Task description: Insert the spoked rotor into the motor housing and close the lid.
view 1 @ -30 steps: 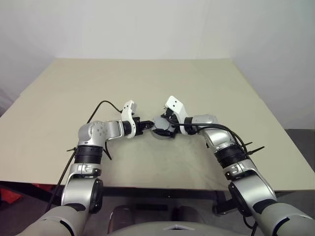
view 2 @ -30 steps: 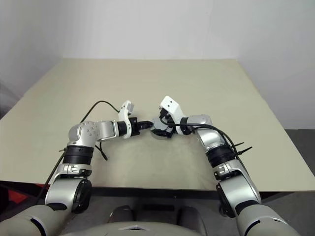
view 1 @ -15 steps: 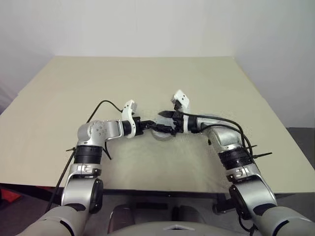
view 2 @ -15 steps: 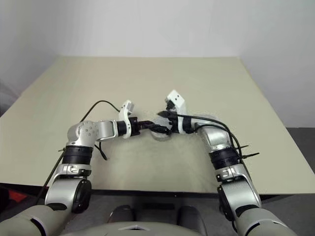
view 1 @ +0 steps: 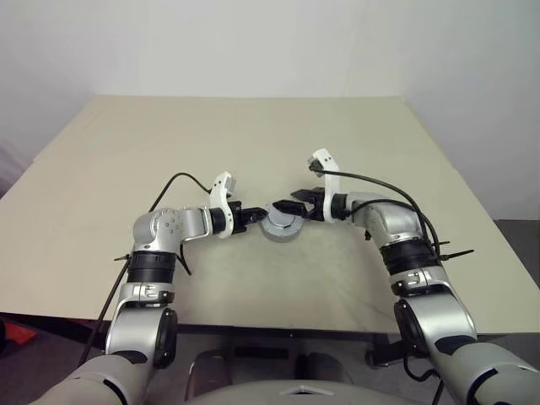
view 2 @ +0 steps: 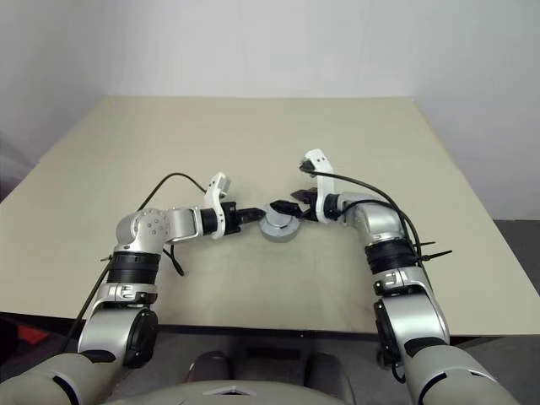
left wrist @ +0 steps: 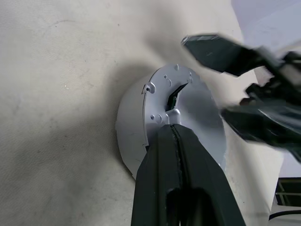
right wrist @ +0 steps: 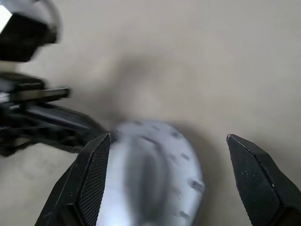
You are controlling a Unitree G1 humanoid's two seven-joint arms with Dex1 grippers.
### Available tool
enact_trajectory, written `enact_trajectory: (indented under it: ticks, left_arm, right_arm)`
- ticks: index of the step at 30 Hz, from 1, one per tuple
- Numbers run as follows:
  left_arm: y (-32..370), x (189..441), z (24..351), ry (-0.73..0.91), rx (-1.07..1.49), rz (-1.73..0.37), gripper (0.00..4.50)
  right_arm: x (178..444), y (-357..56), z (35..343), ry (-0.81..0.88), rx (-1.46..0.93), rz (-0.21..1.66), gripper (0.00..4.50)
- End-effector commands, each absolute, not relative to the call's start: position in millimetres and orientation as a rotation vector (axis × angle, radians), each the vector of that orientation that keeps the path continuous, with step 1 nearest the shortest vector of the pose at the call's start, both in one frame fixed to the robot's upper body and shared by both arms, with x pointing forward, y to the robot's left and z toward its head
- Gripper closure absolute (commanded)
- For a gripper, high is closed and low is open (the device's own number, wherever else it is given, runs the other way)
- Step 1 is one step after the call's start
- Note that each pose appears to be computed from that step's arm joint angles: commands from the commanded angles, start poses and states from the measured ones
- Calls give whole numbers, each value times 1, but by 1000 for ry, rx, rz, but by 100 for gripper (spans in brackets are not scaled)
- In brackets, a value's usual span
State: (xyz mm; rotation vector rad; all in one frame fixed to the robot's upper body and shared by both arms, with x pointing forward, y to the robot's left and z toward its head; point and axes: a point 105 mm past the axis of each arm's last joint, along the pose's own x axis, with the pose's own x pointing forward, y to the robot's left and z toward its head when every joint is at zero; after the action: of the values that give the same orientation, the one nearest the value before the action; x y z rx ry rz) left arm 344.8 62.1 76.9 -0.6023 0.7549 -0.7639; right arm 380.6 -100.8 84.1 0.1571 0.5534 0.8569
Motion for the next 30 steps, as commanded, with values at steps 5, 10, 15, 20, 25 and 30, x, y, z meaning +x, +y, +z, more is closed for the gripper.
enact_trajectory:
  ticks: [5, 10, 15, 20, 25, 30]
  left_arm:
    - [59, 337, 68, 791, -585, -771, 450]
    - [60, 336, 67, 788, -586, -771, 450]
    - [61, 333, 66, 787, -587, -769, 450]
    - [62, 332, 66, 785, -588, -768, 450]
    - [63, 331, 66, 783, -591, -761, 450]
    - [64, 331, 66, 782, -592, -756, 450]
  right_arm:
    - [377, -116, 110, 609, 332, 883, 2]
    - [368, -122, 112, 686, 444, 897, 2]
    - [366, -129, 95, 738, 461, 846, 2]
    - [367, -136, 78, 766, 432, 792, 2]
    - [365, -147, 63, 800, 416, 758, 2]
    - [344, -136, 66, 857, 471, 865, 2]
